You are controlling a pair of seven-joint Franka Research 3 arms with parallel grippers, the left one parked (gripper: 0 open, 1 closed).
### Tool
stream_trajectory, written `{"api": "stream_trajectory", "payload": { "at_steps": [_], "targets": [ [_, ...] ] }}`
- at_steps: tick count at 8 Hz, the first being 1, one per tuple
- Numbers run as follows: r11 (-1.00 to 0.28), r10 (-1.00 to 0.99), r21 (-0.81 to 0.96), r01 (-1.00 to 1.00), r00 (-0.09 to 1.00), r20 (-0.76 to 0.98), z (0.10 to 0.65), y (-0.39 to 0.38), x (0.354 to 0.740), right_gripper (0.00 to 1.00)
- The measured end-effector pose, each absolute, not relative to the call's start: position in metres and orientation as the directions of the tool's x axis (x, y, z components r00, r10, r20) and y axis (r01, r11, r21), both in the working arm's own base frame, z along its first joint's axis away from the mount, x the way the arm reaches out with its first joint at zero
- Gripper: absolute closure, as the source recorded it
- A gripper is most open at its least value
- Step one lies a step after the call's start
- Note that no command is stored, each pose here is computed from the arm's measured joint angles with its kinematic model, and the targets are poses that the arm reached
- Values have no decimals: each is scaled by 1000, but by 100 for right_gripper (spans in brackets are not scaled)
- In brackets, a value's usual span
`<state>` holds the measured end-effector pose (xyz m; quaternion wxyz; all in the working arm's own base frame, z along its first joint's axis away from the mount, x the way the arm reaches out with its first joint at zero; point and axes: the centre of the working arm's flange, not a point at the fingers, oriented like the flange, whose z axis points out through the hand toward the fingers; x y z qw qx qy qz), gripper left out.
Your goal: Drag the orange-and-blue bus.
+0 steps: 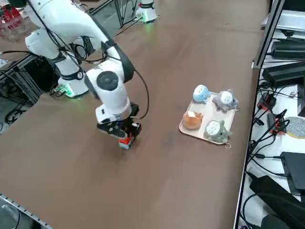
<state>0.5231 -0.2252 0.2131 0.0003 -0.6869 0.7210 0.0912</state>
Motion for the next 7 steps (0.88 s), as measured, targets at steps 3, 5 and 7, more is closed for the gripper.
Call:
{"api": "stream_trajectory", "payload": {
  "at_steps": [3, 5, 7],
  "targets": [
    [82, -988, 194, -978, -105, -110, 212, -143, 543, 40],
    [53, -991, 196, -979, -75, -107, 211, -105, 544, 40],
    [28, -992, 191, -981, -51, -113, 211, -75, 541, 40]
  ]
}}
